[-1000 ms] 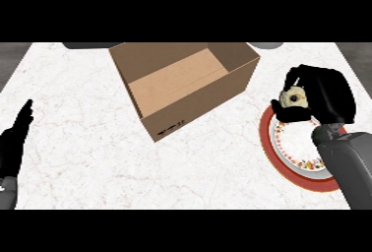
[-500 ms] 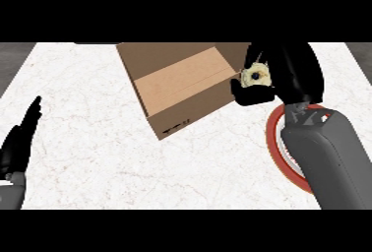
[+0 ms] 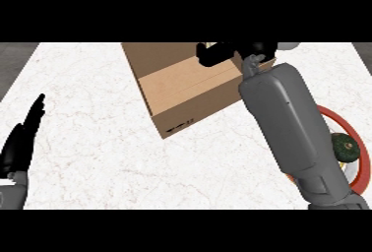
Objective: Pick the cupcake from the plate and place it in the cardboard box
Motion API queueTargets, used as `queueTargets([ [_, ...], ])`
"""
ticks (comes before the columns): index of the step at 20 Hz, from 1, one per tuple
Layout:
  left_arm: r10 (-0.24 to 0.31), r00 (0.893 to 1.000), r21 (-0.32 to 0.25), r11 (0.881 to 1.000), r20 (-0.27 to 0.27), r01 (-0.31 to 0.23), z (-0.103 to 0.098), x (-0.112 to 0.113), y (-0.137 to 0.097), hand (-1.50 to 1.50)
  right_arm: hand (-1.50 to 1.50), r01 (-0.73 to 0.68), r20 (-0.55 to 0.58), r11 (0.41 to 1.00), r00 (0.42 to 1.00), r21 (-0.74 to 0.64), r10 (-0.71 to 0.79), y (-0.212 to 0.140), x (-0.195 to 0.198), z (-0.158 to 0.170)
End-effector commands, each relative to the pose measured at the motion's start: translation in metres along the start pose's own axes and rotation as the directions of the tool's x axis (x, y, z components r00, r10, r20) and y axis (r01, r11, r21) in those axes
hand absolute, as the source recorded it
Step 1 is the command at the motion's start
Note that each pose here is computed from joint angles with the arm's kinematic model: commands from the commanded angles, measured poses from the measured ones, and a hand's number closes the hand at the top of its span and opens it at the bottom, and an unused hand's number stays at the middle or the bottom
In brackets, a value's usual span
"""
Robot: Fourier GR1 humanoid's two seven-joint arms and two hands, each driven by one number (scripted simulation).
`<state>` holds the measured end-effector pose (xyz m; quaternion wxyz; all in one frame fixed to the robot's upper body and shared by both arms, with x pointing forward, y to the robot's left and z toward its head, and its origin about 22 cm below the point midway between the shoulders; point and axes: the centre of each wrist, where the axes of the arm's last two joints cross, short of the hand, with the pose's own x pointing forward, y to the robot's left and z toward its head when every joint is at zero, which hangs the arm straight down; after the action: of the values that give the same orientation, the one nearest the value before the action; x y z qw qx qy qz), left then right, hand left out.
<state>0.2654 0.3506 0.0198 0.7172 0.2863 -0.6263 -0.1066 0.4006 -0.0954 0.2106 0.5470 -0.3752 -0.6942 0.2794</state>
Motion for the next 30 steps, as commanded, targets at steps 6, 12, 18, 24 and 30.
queueTargets([
  [6,0.000,1.000,-0.022,1.000,0.006,0.000,-0.005,0.003,-0.002,0.00,1.50,0.060,-0.078,0.997,0.995,0.049,-0.056,0.040,0.006,-0.041],
  [12,0.006,1.000,-0.041,0.999,0.022,-0.005,-0.019,0.009,-0.004,0.00,1.50,-0.023,-0.119,0.998,0.992,0.055,0.029,0.055,-0.010,-0.049],
  [18,0.013,0.999,-0.030,0.999,0.040,-0.012,-0.019,0.027,-0.007,0.00,-1.50,0.123,-0.296,0.990,0.950,0.074,-0.096,0.080,-0.028,-0.040],
  [24,-0.006,0.998,-0.034,0.999,0.066,0.009,-0.014,0.026,-0.019,0.00,-1.50,0.172,-0.261,0.984,0.952,0.036,-0.157,0.077,-0.029,-0.044],
  [30,0.005,0.999,-0.026,1.000,0.055,-0.003,-0.010,0.012,-0.015,0.00,-1.50,0.256,-0.128,0.958,0.954,-0.131,-0.272,0.063,-0.028,-0.051],
])
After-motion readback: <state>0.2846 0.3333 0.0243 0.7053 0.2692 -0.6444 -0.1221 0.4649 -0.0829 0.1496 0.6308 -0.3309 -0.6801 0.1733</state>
